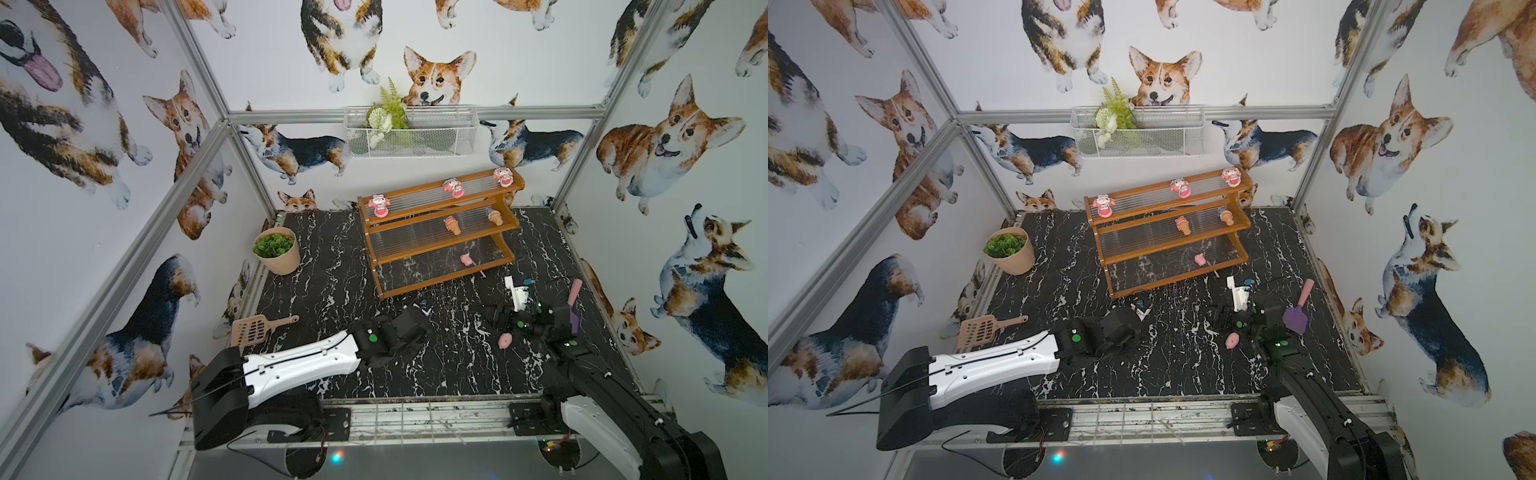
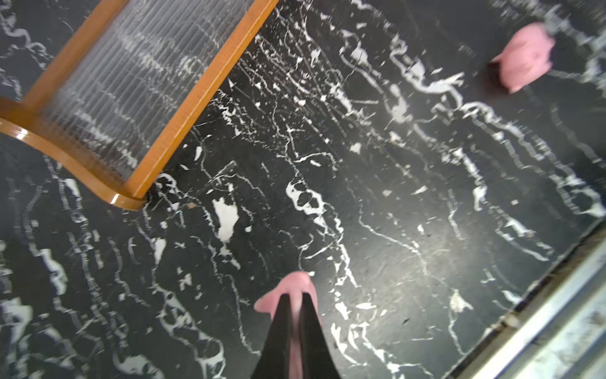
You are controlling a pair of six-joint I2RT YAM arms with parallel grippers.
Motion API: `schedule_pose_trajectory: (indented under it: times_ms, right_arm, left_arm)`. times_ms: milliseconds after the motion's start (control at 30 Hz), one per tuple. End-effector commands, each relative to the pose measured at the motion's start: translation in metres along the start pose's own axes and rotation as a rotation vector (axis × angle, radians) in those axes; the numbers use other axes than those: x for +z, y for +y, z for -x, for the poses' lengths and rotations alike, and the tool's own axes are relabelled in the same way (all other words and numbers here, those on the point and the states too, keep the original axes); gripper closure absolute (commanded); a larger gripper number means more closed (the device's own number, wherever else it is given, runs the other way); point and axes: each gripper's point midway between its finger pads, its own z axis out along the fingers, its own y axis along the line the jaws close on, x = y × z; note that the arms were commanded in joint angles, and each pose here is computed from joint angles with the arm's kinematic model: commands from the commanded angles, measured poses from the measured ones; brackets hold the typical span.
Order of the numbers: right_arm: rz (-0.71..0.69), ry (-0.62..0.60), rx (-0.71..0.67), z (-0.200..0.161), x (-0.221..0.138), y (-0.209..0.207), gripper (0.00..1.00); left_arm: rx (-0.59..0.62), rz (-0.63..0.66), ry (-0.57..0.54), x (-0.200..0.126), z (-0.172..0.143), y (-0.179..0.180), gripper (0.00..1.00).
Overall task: Organize plastic toys on shelves
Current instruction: Place the plastic toy at the center of the board.
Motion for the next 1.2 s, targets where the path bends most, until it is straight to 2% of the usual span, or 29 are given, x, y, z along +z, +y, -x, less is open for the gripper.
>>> schedule_pose_trajectory:
  times_ms: [0,333,700,867,933,1167]
  right_arm:
    - [0.016,-0.037,0.055,0.006,-0.006,-0.001,0.38]
    - [-0.016,-0.108,0.076,0.014,-0.023,-0.007,0.38]
    - [-0.034,-0.134,0.084,0.017,-0.029,-0.012,0.38]
    - [-0.032,-0.138,0.086,0.017,-0.03,-0.012,0.38]
    - [-0.031,-0.142,0.086,0.018,-0.031,-0.012,0.38]
    - [-0.028,-0.149,0.086,0.018,-0.033,-0.011,0.38]
  left_arm:
    - [0.147,0.201,0.097,-0.001,-0.006,0.025,0.96]
    - [0.336,0.391,0.271,0.026,-0.012,0.032,0.95]
    - [0.466,0.386,0.409,0.084,-0.043,0.012,0.94]
    - [0.547,0.395,0.467,0.095,-0.052,-0.002,0.91]
    - [0.553,0.377,0.476,0.097,-0.053,-0.009,0.89]
    - [0.531,0.323,0.476,0.097,-0.055,-0.028,0.66]
